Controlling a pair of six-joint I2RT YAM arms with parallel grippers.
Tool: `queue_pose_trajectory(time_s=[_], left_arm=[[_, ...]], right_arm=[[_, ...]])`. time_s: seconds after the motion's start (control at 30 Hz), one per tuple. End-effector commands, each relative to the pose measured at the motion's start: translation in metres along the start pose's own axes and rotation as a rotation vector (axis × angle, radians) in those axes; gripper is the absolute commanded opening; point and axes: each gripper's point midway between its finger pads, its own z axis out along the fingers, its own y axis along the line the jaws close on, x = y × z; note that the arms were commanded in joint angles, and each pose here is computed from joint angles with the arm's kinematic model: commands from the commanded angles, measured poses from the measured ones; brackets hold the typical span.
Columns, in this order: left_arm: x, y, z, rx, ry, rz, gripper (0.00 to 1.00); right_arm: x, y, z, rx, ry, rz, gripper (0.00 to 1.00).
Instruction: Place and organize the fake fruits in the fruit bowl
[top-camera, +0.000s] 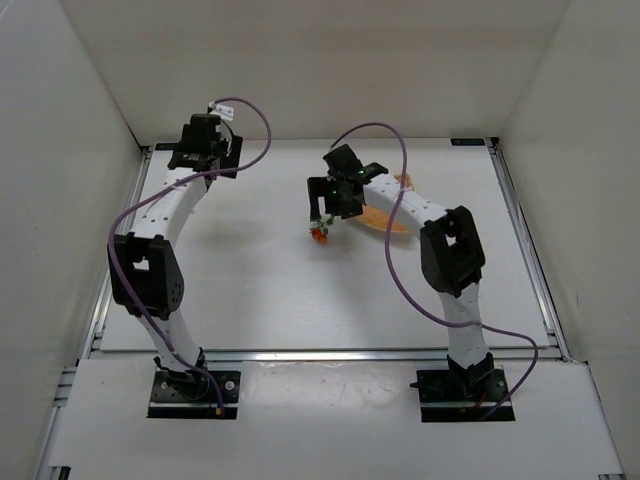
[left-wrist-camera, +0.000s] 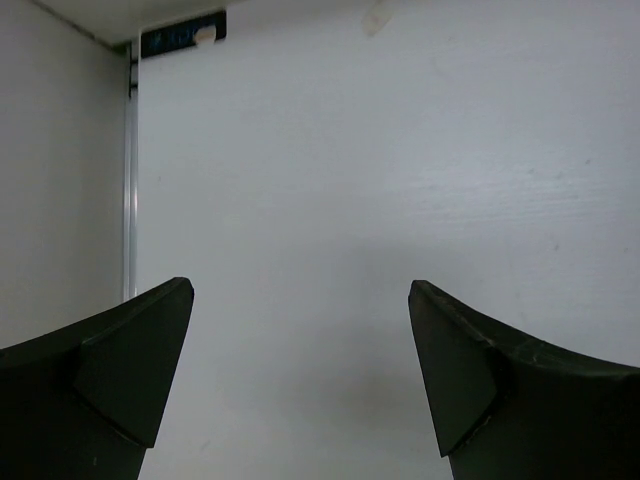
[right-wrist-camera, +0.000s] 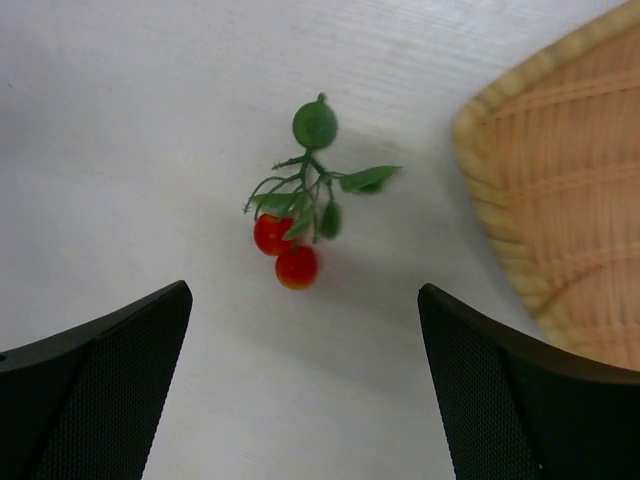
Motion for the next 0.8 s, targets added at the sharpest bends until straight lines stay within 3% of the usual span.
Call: queue_pose_trajectory(time_s=[0.0, 0.2, 0.43, 0.53, 0.73, 0.77], left_arm=[[0.020, 0.008, -0.021, -0.008, 0.043, -0.041, 1.00], [0.060, 0.020, -0.020, -0.022, 0.126, -0.109, 1.00], [0.066, 0.019, -0.017, -0.007, 0.143, -0.123, 1.00], [0.066, 0.019, -0.015, -0.006, 0.149, -0.121, 1.00], [0.057, 0.021, -0.015, -0.008, 0.138, -0.124, 1.00], [0.057, 0.021, -0.015, -0.008, 0.137, -0.124, 1.00]], right_arm=[[-0.002, 0.014, 0.005, -0.032, 0.048, 0.080, 0.96], [0.032, 0.011, 0.036, 0.006, 0.157, 0.119, 0.94], [0.061, 0.018, 0.059, 0.038, 0.238, 0.088, 0.85], [0.061, 0.018, 0.059, 0.038, 0.238, 0.088, 0.73], [0.062, 0.020, 0.058, 0.027, 0.244, 0.090, 0.33], [0.062, 0.020, 0.058, 0.027, 0.244, 0.090, 0.23]])
